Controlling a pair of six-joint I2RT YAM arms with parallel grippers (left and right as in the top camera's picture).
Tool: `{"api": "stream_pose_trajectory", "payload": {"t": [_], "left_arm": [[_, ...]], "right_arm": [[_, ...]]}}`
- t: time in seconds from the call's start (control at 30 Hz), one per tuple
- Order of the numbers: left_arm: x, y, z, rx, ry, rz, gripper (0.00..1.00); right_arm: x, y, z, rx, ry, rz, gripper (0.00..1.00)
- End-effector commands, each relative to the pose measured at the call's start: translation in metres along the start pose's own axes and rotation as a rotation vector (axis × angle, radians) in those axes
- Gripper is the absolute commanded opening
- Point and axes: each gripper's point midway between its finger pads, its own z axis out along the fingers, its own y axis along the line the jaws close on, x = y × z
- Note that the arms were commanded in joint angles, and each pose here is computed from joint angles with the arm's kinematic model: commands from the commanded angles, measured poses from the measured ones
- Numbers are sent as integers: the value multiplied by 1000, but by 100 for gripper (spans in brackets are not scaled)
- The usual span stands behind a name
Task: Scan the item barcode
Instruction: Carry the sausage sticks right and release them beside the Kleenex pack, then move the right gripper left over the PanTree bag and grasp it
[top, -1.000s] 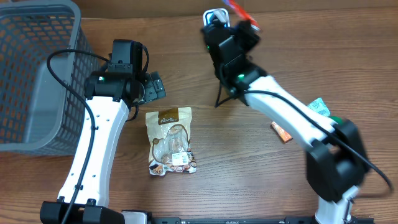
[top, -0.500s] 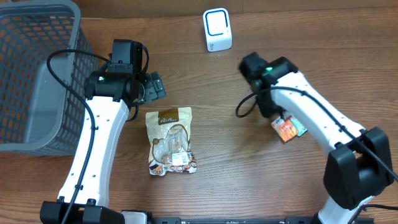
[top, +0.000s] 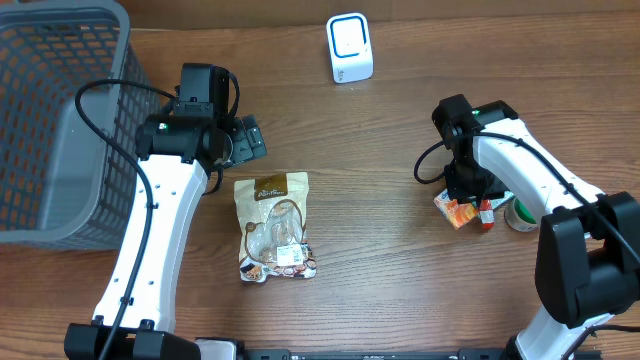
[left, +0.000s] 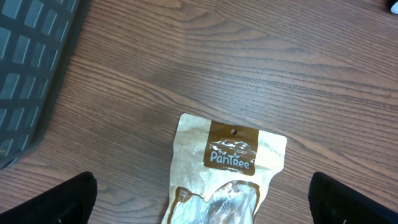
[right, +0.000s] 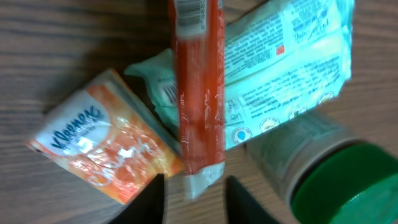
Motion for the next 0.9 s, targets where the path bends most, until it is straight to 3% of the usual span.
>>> {"api": "stream_pose_trajectory", "payload": {"t": [0.0,0.23,0.5,0.67,0.87], "left_arm": [[-4,2,-4,-9,-19,12,100],[-4,2,-4,-9,-19,12,100],[-4,2,-4,-9,-19,12,100],[-4,2,-4,-9,-19,12,100],[-4,2,-4,-9,-19,13,100]], "right_arm": [[-2,-1,-2,7,-15,4,36],[-13,21,-33,-68,-76,0,36],[-24,173,-110,-666,-229,-190,40],[-26,233,-140,-729,-360,-175,47],[-20,286,-144,-644,-518,-146,52]]}}
